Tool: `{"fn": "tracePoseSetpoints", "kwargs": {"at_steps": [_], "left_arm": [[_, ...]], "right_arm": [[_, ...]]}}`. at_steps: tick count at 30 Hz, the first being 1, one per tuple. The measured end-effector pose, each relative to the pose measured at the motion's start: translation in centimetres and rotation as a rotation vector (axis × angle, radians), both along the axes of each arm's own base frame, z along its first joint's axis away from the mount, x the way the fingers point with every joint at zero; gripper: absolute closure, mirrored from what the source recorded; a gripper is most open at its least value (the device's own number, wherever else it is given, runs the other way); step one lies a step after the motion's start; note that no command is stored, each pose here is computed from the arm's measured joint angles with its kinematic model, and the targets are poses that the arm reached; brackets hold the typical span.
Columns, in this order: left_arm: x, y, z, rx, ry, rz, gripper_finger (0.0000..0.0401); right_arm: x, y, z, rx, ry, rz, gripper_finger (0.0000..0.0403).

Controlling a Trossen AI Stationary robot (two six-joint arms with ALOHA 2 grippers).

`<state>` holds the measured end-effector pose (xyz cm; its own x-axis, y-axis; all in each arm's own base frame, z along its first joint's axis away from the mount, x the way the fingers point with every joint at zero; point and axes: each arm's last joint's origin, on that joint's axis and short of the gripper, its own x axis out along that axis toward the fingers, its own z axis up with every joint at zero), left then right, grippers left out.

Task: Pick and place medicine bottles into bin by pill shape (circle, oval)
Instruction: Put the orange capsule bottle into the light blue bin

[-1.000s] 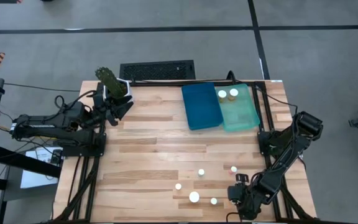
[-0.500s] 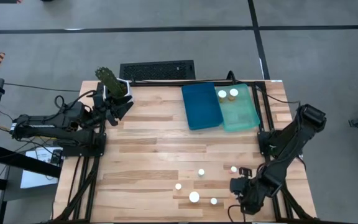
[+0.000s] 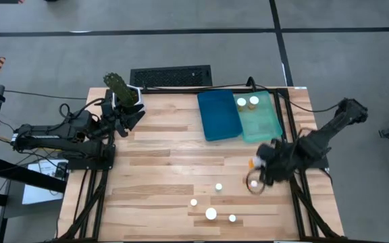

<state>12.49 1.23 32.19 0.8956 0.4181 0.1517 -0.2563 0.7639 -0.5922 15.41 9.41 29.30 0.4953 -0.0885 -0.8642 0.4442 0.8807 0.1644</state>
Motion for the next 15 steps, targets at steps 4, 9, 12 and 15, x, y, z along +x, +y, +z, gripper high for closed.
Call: {"fn": "tracePoseSetpoints", "kwargs": {"at_steps": [4, 9, 12, 15], "left_arm": [[0.0, 0.0, 0.0, 0.000, 0.000, 0.000, 0.0104], [0.0, 0.0, 0.0, 0.000, 0.000, 0.001, 0.0104], [0.0, 0.0, 0.0, -0.001, 0.000, 0.001, 0.0104], [0.0, 0.0, 0.0, -0.001, 0.000, 0.001, 0.0104]], "right_arm": [[-0.2, -3.8, 0.6, -0.075, 0.015, -0.136, 0.0195], [0.6, -7.9, 0.6, -0.144, 0.068, -0.270, 0.0180], [1.2, -10.1, 0.5, -0.197, 0.091, -0.327, 0.0183], [1.8, -12.4, 0.4, -0.231, 0.071, -0.394, 0.0190]]}}
